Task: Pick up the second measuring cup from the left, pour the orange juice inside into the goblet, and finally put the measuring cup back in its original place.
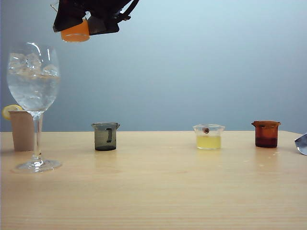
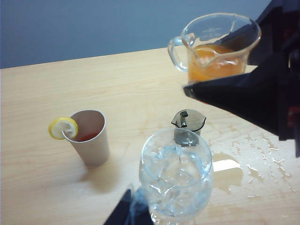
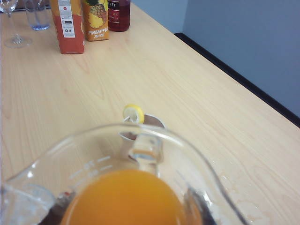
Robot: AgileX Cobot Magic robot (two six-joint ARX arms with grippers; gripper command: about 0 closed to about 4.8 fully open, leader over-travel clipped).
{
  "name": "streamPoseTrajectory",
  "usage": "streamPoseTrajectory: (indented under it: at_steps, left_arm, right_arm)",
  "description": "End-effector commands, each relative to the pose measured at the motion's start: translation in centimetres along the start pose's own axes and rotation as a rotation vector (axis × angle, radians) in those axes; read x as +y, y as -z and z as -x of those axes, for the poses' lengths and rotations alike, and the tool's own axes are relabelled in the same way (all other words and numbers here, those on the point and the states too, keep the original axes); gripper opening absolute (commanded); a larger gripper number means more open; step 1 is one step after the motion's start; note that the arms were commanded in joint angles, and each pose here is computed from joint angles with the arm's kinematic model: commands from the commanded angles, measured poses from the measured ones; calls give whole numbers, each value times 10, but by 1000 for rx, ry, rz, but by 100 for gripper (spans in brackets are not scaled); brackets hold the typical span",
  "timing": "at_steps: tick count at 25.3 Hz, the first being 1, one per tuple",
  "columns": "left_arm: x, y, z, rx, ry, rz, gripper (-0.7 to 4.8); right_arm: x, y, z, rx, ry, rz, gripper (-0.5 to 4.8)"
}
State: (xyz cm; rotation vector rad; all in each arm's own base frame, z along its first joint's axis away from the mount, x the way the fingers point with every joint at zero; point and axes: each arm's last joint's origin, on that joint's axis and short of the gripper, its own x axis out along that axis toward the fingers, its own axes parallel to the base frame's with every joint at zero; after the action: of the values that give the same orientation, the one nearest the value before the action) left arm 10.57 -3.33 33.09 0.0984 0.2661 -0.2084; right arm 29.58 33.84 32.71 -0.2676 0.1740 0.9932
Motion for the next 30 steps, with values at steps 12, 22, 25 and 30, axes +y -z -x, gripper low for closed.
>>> streamPoseTrajectory:
  at_steps: [12,22,25,30]
  left_arm:
    - [0,-2,1,-14,-1,-2,-3]
    - [0,-2,1,-14,-1,-2,-3]
    - [0,-2,1,-14,-1,-2,-3]
    - [0,-2,1,-14,-1,-2,-3]
  right_arm:
    - [7,-9,2,-40,8,249,142]
    - [8,-11,2,-45,20,385,142]
    - [8,-10,2,-42,25,454,142]
    - [8,-10,2,-32,45,538,106]
